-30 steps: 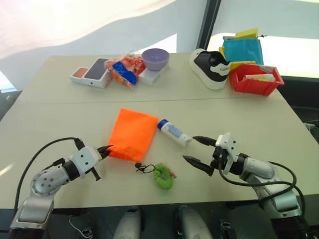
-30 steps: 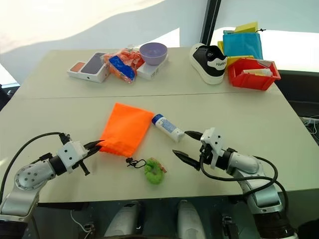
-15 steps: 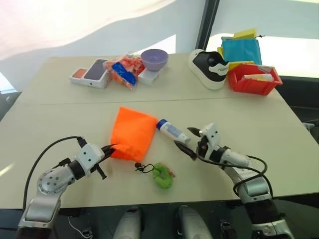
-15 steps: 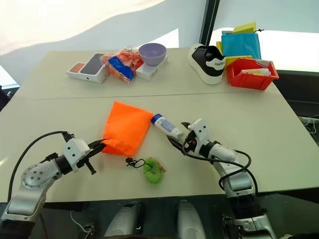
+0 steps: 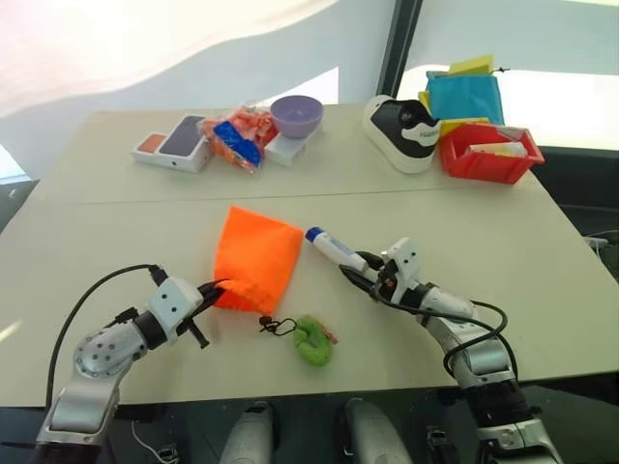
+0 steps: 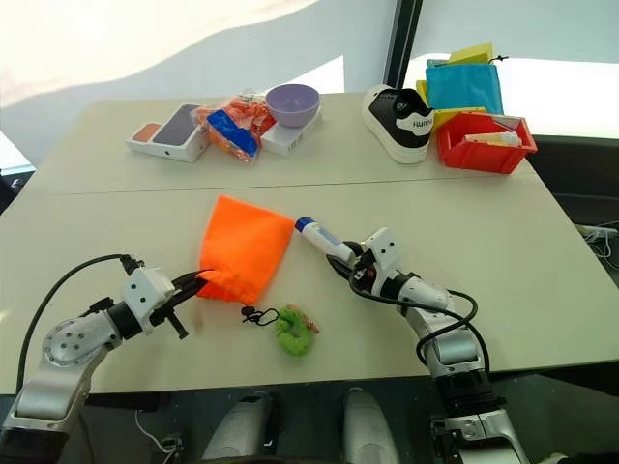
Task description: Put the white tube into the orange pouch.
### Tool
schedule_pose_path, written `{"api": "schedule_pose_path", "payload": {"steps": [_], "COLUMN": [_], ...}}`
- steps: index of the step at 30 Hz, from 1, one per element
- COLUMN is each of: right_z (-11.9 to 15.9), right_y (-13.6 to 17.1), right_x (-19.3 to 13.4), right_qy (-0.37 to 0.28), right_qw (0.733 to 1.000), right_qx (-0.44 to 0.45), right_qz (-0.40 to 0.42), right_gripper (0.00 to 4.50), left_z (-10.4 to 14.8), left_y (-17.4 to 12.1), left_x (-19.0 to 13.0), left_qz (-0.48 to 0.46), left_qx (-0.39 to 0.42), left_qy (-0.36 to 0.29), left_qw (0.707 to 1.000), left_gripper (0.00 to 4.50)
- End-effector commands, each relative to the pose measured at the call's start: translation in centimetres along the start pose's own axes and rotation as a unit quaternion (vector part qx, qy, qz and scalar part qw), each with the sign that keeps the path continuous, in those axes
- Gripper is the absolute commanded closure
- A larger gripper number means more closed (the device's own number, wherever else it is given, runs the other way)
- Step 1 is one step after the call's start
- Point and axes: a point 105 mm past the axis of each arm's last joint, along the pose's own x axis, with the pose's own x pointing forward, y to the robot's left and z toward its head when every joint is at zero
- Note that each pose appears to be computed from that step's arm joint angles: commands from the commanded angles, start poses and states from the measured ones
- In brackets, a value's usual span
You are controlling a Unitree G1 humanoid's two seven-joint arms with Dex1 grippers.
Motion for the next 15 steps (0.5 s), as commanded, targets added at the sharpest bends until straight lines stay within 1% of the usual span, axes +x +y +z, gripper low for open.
{"api": "schedule_pose_path", "payload": {"steps": [1,3,6,11,15], "right_z": [2.1,2.5,2.4,1.4,1.5], "right_y": [0.4,0.9,1.4,0.7,0.8], "right_x": [-0.3,-0.9,-1.7,-1.5,-1.4], "right_qy": [-0.038,-0.042,-0.027,-0.009,-0.015], "right_qw": [0.999,0.998,0.997,0.998,0.998], "right_qx": [-0.014,-0.019,-0.036,-0.044,-0.04], "right_qz": [0.014,0.038,0.063,0.044,0.042], "right_gripper": [2.15,2.15,2.15,2.15,2.15], "left_z": [1.2,1.3,1.4,1.3,1.4], "left_y": [0.3,0.4,0.5,0.3,0.4], "left_x": [0.2,0.3,0.4,0.6,0.7], "left_qz": [0.002,0.002,0.001,-0.009,-0.006], "left_qx": [0.001,-0.006,-0.014,-0.015,-0.017], "left_qy": [-0.022,-0.024,-0.026,-0.024,-0.026], "left_qw": [1.0,1.0,1.0,1.0,1.0], "left_gripper": [4.5,4.5,4.5,4.5,4.5]}}
